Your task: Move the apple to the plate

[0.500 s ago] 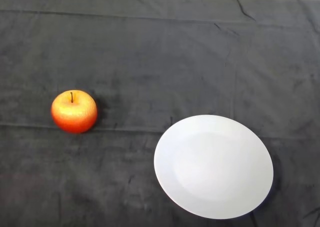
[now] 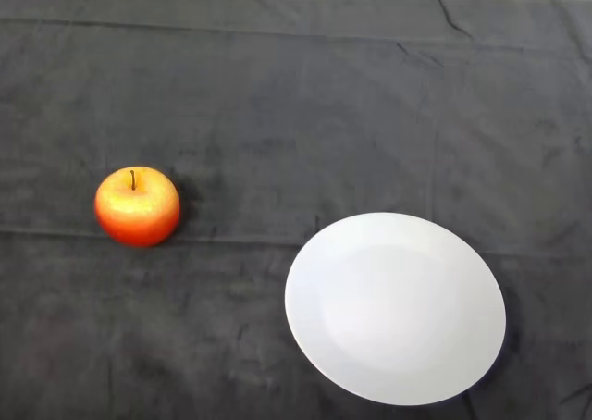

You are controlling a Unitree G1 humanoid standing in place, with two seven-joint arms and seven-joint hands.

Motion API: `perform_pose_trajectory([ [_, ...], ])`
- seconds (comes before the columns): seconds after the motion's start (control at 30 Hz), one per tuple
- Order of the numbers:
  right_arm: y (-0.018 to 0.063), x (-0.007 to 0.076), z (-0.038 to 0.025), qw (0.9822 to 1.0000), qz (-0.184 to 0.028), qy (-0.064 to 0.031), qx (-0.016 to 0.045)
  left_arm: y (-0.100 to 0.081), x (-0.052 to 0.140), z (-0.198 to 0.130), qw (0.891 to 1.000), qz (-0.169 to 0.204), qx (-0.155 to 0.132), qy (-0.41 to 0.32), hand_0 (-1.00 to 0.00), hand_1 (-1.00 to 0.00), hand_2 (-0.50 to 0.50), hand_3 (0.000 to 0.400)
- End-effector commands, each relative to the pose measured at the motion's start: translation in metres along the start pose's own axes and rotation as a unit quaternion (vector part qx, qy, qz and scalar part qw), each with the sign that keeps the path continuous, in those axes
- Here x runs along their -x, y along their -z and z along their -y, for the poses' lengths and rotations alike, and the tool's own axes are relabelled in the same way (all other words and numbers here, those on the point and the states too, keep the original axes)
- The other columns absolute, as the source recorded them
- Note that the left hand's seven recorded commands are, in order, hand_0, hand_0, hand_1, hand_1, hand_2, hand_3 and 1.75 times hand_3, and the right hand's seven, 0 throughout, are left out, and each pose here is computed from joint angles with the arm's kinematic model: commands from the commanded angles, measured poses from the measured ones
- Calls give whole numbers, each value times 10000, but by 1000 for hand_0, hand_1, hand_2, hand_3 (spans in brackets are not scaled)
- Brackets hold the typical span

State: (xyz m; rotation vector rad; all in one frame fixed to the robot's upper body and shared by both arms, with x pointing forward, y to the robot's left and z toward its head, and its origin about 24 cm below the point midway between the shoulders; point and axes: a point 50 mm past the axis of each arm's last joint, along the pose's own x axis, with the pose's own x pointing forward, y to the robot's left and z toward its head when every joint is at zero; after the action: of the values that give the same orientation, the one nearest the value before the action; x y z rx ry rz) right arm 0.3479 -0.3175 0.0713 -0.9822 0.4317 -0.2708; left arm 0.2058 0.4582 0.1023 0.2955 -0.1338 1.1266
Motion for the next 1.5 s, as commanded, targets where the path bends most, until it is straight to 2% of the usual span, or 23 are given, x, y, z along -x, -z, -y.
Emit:
perform_pose_trajectory([
  [0.03, 142, 22, -42, 9998, -208, -77, -1, -139, -43, 159, 9996, 146, 216, 70, 0, 0, 0, 0],
  [0.3, 142, 22, -42, 9998, -207, -77, -1, -356, -26, 549, 9958, 455, 494, 620, 0, 0, 0, 0],
  [0.5, 142, 22, -43, 9998, -207, -77, -1, -427, 37, 723, 9882, 738, 524, 1234, 0, 0, 0, 0],
  [0.87, 142, 23, -43, 9998, -206, -77, -2, -467, 177, 971, 9668, 1134, 145, 2285, 0, 0, 0, 0],
  [1.13, 142, 23, -43, 9998, -206, -77, -3, -462, 265, 1101, 9506, 1271, -125, 2831, 0, 0, 0, 0],
  [1.5, 142, 23, -43, 9998, -206, -77, -3, -519, 365, 1301, 9298, 1457, -316, 3365, 0, 0, 0, 0],
])
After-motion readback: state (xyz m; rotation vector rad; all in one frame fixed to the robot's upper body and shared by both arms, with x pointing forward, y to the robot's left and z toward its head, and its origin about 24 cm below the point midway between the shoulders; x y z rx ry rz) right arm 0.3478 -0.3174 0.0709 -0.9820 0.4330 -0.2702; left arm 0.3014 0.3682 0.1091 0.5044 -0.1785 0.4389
